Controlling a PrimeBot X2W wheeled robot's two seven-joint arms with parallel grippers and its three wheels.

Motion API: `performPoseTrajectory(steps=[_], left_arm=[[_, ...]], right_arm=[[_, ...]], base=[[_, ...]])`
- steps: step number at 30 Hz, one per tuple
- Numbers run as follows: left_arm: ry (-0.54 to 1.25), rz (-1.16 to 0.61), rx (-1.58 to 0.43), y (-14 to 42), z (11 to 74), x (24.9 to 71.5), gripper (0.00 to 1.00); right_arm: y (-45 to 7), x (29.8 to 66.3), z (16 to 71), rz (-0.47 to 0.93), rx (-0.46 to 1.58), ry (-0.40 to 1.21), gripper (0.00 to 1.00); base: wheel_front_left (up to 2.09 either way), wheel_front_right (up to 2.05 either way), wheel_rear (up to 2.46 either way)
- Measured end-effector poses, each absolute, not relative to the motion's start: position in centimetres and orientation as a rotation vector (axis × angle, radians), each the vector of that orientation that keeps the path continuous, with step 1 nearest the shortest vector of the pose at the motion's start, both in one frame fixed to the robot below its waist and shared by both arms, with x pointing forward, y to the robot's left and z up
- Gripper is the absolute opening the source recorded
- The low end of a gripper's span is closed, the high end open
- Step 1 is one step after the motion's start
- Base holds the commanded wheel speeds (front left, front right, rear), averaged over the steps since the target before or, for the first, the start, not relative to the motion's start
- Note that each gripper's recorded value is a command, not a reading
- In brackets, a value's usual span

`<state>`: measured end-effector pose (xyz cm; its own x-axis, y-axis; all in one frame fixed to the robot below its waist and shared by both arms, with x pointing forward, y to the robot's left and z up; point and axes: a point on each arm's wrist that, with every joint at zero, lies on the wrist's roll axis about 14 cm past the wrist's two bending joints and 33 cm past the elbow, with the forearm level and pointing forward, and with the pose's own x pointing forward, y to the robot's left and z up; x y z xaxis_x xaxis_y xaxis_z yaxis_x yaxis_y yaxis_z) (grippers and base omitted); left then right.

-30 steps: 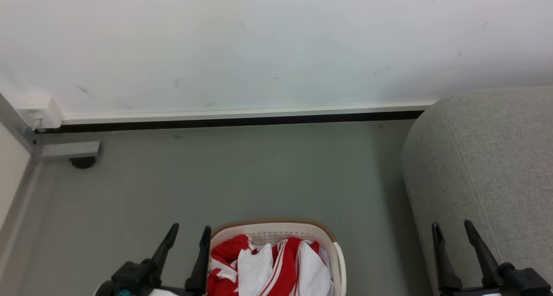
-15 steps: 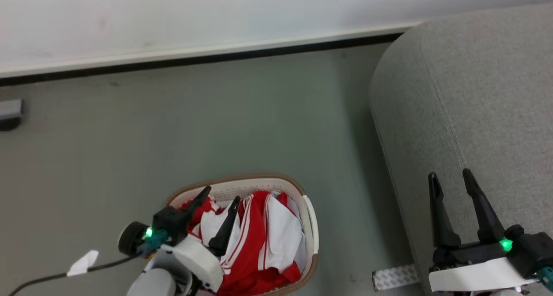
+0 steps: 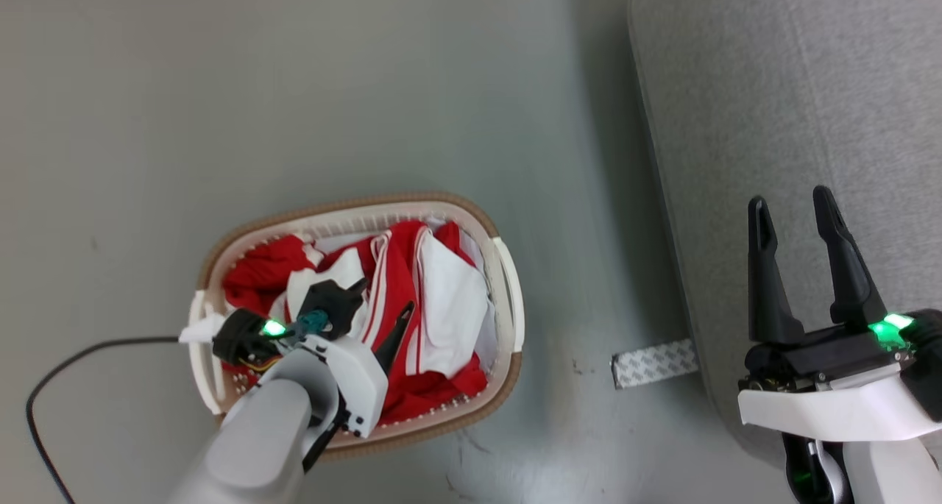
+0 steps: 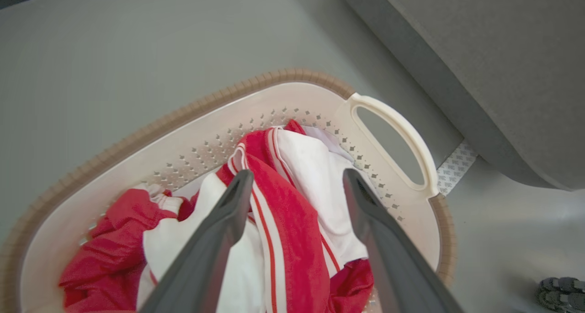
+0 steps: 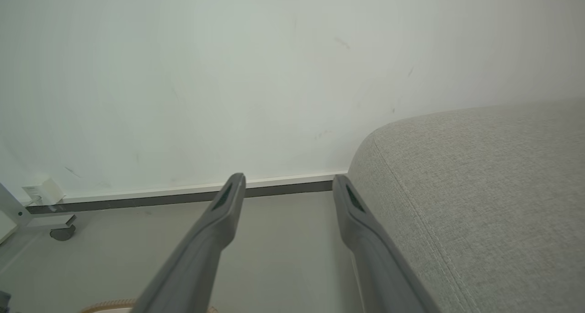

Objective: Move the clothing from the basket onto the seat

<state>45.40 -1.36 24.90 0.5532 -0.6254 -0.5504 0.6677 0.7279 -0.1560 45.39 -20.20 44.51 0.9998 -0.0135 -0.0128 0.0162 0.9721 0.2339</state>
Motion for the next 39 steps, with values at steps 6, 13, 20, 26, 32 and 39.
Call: performPoseTrajectory(steps=[6, 13, 20, 26, 32, 39], left_arm=[[0.730, -0.792, 0.081, -1.7, 20.5, 44.8, 1.00], [0.847, -0.802, 0.124, -0.7, 16.1, 43.9, 1.00], [0.896, -0.789, 0.147, 0.0, 13.4, 43.8, 1.00], [0.919, -0.799, 0.127, -0.4, 13.3, 42.9, 0.00], [0.859, -0.735, 0.019, -1.1, 16.4, 43.3, 0.00], [0.686, -0.694, -0.115, -2.6, 24.0, 44.5, 0.00]], right_arm=[[-20.3, 46.7, 42.7, -0.016, 0.233, 0.035, 1.00], [-20.8, 47.0, 40.5, -0.031, 0.218, 0.078, 1.00], [-21.2, 47.2, 38.5, -0.041, 0.204, 0.117, 1.00], [-20.8, 47.7, 37.9, -0.028, 0.200, 0.123, 1.00], [-20.3, 47.7, 39.7, -0.012, 0.200, 0.088, 1.00], [-19.5, 46.0, 42.8, 0.002, 0.217, 0.047, 1.00]], base=[[0.00, 0.00, 0.00], [0.00, 0.00, 0.00], [0.00, 0.00, 0.00], [0.00, 0.00, 0.00], [0.00, 0.00, 0.00], [0.00, 0.00, 0.00]])
